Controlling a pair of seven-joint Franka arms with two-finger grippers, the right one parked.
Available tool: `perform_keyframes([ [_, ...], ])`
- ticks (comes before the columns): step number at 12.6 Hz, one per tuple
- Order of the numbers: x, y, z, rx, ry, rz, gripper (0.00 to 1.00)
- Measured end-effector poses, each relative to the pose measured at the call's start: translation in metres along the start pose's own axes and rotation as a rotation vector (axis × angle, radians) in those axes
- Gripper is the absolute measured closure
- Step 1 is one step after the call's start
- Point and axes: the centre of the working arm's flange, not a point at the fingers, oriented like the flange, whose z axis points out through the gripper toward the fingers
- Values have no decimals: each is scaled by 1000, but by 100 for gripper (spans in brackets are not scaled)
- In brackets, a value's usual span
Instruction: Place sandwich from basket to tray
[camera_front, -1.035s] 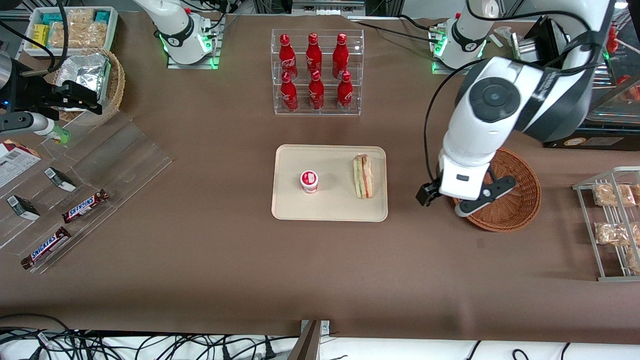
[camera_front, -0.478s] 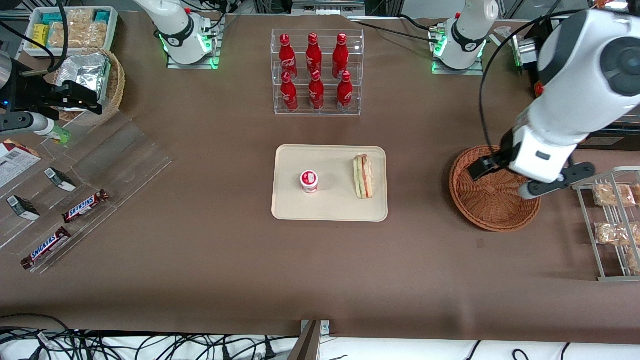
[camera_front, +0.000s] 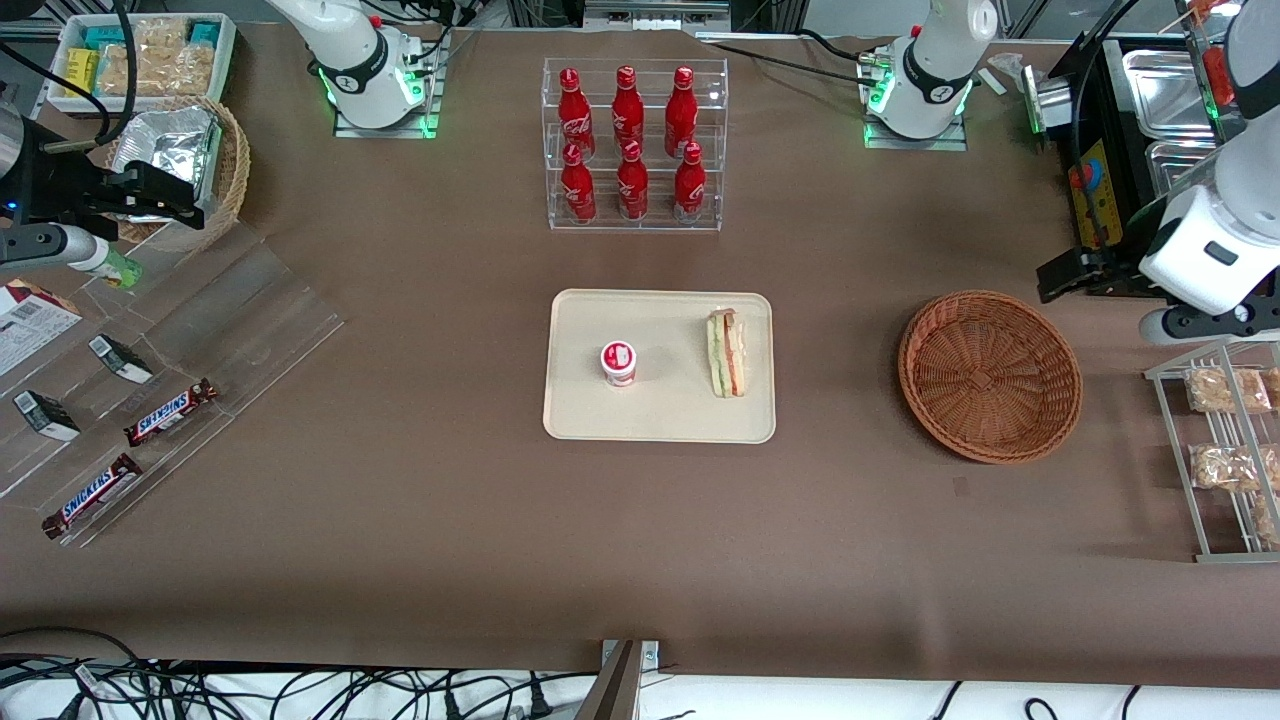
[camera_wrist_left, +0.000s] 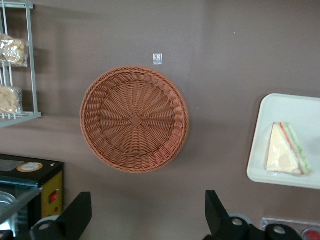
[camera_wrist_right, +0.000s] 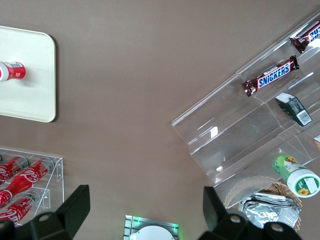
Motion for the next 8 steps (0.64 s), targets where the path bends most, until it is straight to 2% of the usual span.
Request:
perform_keyframes([
  [3,-3,-28,-5,-13,3,93,0],
  [5,-7,-37,-14,-26,20,131,0],
  [8,-16,-22,-28,-22,53,165,0],
])
